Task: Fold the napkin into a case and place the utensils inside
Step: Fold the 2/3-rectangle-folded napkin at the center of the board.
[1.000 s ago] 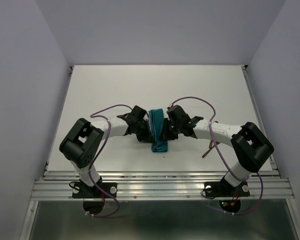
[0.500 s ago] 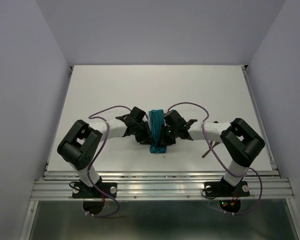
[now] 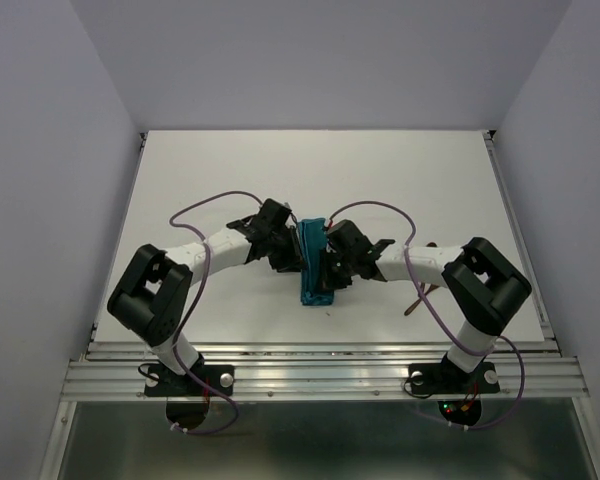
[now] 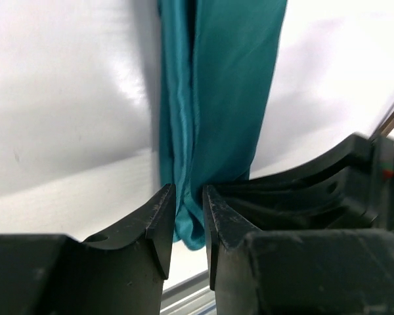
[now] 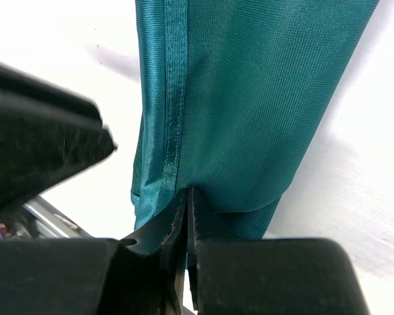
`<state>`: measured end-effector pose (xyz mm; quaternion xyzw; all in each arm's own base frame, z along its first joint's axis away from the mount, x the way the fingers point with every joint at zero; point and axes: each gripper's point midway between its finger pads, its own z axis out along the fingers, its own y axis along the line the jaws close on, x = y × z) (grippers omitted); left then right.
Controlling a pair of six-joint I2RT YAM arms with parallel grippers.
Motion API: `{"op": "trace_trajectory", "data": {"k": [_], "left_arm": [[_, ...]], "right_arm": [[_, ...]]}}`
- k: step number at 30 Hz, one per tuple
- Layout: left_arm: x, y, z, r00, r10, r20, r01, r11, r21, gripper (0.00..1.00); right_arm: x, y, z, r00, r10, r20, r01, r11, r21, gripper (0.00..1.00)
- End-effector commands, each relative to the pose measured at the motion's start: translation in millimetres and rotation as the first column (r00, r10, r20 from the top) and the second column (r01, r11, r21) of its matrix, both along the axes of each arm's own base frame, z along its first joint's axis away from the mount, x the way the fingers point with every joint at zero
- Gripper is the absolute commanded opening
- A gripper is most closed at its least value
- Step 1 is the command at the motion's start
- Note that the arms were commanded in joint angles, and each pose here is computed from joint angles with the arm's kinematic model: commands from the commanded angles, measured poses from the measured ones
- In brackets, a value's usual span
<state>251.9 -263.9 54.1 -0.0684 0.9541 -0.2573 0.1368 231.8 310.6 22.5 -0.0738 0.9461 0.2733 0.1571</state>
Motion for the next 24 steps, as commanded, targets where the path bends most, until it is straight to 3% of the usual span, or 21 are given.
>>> {"op": "trace_trajectory", "data": {"k": [1, 11, 18, 24], "left_arm": [[25, -4, 5, 0.999, -0.004, 0.05, 0.004, 1.0, 0.009, 0.34], [62, -16, -9, 0.998, 0.003, 0.067, -0.005, 1.0, 0.027, 0.34], [73, -25, -23, 0.999, -0.01, 0.042, 0.009, 0.999, 0.032, 0.19], [72, -25, -24, 0.999, -0.008, 0.04, 0.007, 1.0, 0.024, 0.18]], "right_arm": [[5, -15, -2, 0.996, 0.033, 0.08, -0.026, 0.996, -0.081, 0.06], [6, -15, 13, 0.988, 0.075, 0.135, -0.067, 0.995, -0.068, 0.06], [7, -16, 34, 0.981, 0.079, 0.177, -0.071, 0.996, -0.049, 0.11], [5, -17, 41, 0.98, 0.08, 0.182, -0.073, 0.996, -0.042, 0.11]]}}
